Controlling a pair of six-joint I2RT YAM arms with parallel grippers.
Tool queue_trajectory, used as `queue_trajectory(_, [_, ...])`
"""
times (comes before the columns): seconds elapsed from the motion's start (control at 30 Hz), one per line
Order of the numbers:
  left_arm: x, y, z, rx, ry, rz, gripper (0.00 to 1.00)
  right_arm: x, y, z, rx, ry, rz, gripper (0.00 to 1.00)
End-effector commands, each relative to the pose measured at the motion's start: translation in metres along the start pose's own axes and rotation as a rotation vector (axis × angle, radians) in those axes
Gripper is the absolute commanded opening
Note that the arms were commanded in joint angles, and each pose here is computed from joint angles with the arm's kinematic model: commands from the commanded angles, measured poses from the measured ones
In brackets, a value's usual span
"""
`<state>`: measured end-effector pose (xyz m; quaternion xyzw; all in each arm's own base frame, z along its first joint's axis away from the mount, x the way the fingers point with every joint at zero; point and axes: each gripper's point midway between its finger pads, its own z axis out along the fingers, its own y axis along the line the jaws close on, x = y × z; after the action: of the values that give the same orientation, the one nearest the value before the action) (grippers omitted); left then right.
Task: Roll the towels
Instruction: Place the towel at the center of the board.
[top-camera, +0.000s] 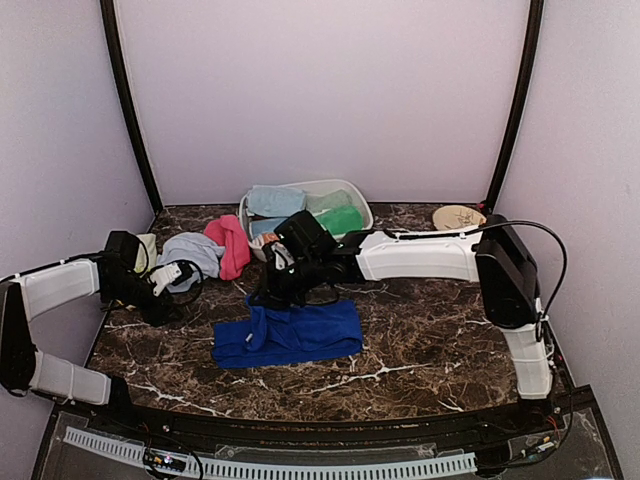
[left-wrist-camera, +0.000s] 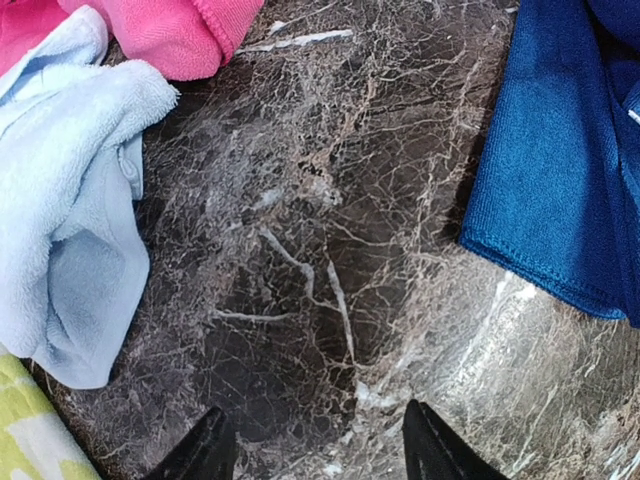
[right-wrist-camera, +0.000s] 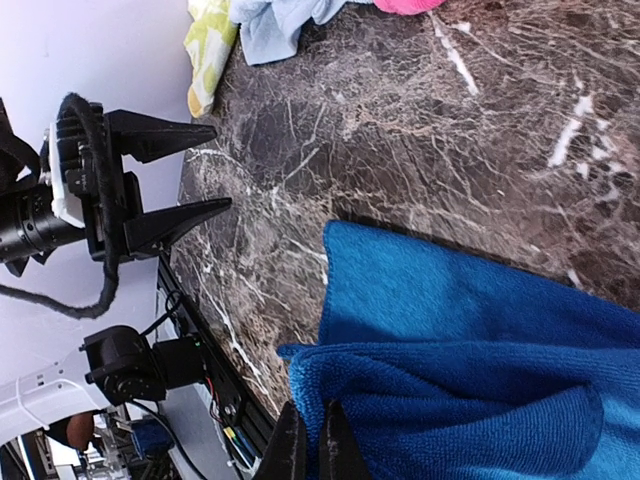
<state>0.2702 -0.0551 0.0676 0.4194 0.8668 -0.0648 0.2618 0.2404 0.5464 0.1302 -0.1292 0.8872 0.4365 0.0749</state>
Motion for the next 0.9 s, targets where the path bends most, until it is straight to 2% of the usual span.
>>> queue_trajectory(0.0, [0.002, -0.013, -0.003, 0.048, -0.015, 0.001, 0.60, -0.015, 0.030, -0.060, -0.056, -0.087, -0.063, 0.00])
queue_trajectory(0.13, [-0.021, -0.037, -0.019, 0.192, -0.092, -0.012, 0.61, -0.034, -0.014, -0.134, 0.047, -0.210, -0.022, 0.00])
queue_trajectory(0.27, [-0.040, -0.084, -0.019, 0.304, -0.049, 0.151, 0.61, -0.029, -0.098, -0.202, 0.198, -0.279, 0.071, 0.00])
queue_trajectory(0.3, [-0.046, -0.099, -0.016, 0.328, -0.039, 0.210, 0.61, -0.017, -0.130, -0.211, 0.248, -0.263, 0.112, 0.00])
queue_trajectory(0.43, [-0.051, -0.120, 0.004, 0.383, 0.030, 0.283, 0.63, 0.010, -0.201, -0.242, 0.379, -0.234, 0.177, 0.00])
queue_trajectory(0.6, [-0.053, -0.139, 0.025, 0.438, 0.130, 0.343, 0.60, 0.028, -0.253, -0.264, 0.523, -0.202, 0.210, 0.00])
queue_trajectory(0.77, [-0.045, -0.138, 0.029, 0.427, 0.176, 0.363, 0.49, 0.028, -0.274, -0.282, 0.626, -0.198, 0.201, 0.00])
queue_trajectory(0.83, [-0.041, -0.141, 0.026, 0.442, 0.182, 0.361, 0.39, 0.029, -0.284, -0.287, 0.674, -0.185, 0.190, 0.00])
queue_trajectory(0.87, [-0.040, -0.143, 0.026, 0.446, 0.182, 0.359, 0.31, 0.029, -0.288, -0.288, 0.697, -0.178, 0.180, 0.06])
